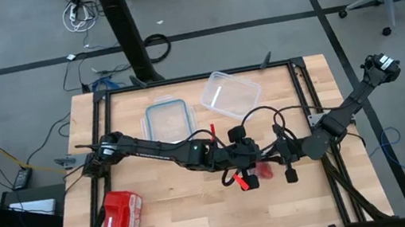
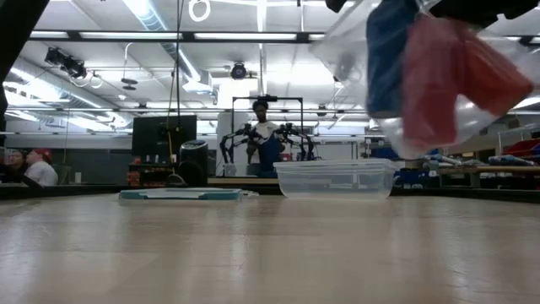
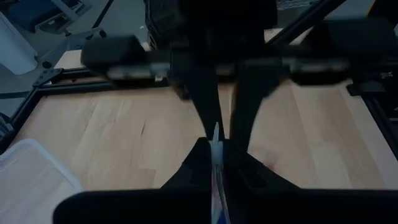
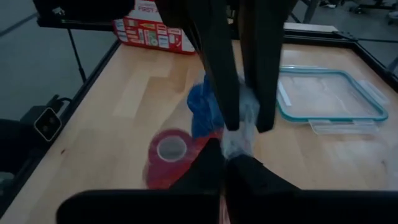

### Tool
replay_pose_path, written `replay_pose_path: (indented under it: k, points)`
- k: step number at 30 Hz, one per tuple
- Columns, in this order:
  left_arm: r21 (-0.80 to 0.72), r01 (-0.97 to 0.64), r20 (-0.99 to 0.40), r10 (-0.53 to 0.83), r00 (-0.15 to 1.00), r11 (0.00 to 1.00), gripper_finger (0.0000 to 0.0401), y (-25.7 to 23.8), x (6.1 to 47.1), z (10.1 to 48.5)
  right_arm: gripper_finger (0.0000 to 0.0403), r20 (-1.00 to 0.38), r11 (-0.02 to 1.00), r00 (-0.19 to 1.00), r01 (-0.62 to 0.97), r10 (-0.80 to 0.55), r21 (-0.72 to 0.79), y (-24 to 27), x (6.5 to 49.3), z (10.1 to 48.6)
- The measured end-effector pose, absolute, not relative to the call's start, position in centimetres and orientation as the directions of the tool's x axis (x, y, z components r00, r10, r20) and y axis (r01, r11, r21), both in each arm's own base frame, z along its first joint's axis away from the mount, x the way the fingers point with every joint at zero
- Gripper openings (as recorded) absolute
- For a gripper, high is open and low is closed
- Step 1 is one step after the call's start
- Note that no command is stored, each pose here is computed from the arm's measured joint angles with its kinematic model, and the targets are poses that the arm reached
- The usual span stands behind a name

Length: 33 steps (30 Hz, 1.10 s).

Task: Roll bandage
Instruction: Close the transparent zip bag

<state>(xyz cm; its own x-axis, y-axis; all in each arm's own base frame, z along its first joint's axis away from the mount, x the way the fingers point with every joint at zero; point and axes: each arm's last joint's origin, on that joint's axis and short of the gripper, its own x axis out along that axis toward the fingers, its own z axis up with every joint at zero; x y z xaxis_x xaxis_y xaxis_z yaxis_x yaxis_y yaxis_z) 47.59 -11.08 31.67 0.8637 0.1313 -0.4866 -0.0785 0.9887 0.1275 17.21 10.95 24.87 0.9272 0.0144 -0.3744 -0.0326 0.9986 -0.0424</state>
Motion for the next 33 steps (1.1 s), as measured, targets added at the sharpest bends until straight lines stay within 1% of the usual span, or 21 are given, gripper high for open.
replay_pose_path:
  k: [5,7,9,13,16,20,24,33]
  points:
    - [0.129,-0.080,-0.508,0.135,0.851,0.988,0.0016,-11.0,47.5,31.5,0.0005,-0.370,0.999,0.929,-0.014,-0.003,-0.043,10.8,16.3,25.2]
    - [0.130,-0.080,-0.510,0.135,0.849,0.988,0.0016,-11.0,47.4,31.4,0.0013,-0.379,0.999,0.926,-0.013,-0.002,-0.037,10.8,16.2,25.1]
    - [0.131,-0.078,-0.508,0.135,0.851,0.988,0.0016,-11.1,47.5,31.4,0.0029,-0.389,0.999,0.921,-0.011,-0.002,-0.033,10.8,16.1,25.0]
    - [0.131,-0.078,-0.504,0.134,0.853,0.988,0.0016,-11.1,47.5,31.5,0.0076,-0.412,1.000,0.911,0.008,-0.014,-0.016,10.6,16.0,24.8]
    - [0.132,-0.077,-0.505,0.134,0.853,0.988,0.0016,-11.1,47.5,31.4,0.0107,-0.396,0.999,0.917,0.041,-0.042,-0.010,10.3,15.8,25.1]
    - [0.132,-0.077,-0.503,0.134,0.854,0.988,0.0016,-11.1,47.5,31.5,0.0130,-0.368,0.999,0.929,0.041,-0.034,0.009,10.1,15.7,25.6]
    - [0.130,-0.077,-0.497,0.132,0.858,0.988,0.0016,-11.1,47.5,31.5,0.0133,-0.375,0.999,0.927,0.037,-0.034,0.000,10.0,16.0,25.4]
    - [0.130,-0.075,-0.498,0.131,0.858,0.989,0.0016,-11.1,47.5,31.5,0.0120,-0.338,0.998,0.940,0.029,-0.048,-0.062,10.1,17.1,25.5]
